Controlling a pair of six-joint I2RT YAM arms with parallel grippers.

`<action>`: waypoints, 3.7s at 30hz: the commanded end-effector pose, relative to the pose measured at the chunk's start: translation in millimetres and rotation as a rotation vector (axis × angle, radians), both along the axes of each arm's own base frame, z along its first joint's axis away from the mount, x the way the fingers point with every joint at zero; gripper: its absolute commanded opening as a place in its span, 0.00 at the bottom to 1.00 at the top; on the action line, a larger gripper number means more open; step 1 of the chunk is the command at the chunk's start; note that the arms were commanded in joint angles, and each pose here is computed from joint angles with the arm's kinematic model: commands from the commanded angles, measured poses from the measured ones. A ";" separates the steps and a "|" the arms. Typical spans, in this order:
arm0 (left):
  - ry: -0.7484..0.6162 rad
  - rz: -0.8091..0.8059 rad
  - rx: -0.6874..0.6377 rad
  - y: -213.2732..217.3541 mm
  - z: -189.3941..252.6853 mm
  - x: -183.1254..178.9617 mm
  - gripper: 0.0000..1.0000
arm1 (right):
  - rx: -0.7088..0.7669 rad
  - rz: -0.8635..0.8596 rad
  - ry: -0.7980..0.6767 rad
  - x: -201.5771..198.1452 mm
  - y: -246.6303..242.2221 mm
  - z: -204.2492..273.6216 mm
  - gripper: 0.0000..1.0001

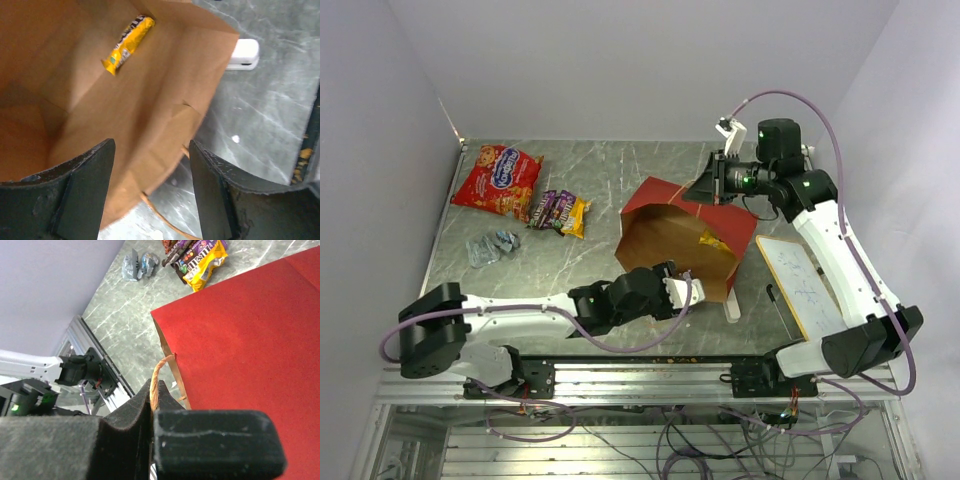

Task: Take the snacks out of the paper bag
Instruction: Take out the snack from the paper bag, then place the snack at the center of the board.

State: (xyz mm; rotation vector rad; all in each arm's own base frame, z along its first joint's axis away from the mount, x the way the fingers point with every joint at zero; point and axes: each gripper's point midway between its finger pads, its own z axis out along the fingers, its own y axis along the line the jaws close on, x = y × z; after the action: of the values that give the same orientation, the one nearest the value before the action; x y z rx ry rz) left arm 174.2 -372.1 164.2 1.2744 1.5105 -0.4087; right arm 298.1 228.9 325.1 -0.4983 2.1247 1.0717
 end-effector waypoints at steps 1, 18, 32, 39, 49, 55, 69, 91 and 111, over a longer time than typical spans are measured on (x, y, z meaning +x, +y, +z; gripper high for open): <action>-0.193 -0.025 -0.026 -17.3 22.0 30.3 0.70 | 0.011 0.065 -0.003 -4.9 3.3 10.3 0.00; -0.268 -0.179 0.096 -70.1 -29.8 114.7 0.66 | 0.015 0.244 0.047 -17.3 13.5 13.1 0.00; -0.310 -0.189 0.128 -106.2 -56.7 154.6 0.71 | 0.018 0.244 0.059 -13.4 14.8 17.9 0.00; -0.296 -0.190 0.099 -118.2 -69.1 168.1 0.71 | 0.017 0.246 0.061 -12.2 15.0 22.3 0.00; -0.304 -0.169 0.096 -142.0 -96.0 193.4 0.70 | -0.008 0.245 0.078 -12.1 12.7 27.3 0.00; -0.283 -0.143 0.093 -145.8 -103.8 201.0 0.42 | -0.021 0.235 0.076 -15.5 9.6 27.8 0.00; -0.058 -0.188 0.048 -111.4 -68.4 137.3 0.15 | -0.011 0.176 0.018 -2.2 10.0 20.0 0.00; 0.352 -0.118 -0.069 48.9 52.5 -13.1 0.07 | 0.062 0.039 -0.095 12.0 -0.8 18.7 0.00; 0.244 0.813 -0.294 183.0 187.2 85.1 0.07 | 0.082 0.076 -0.107 49.2 11.7 18.3 0.00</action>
State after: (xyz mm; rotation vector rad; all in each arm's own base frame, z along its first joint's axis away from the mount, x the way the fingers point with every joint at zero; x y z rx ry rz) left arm 218.0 -223.1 366.9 0.4826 1.8153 -0.5068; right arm 333.7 236.2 331.8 -0.5452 2.0166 1.1346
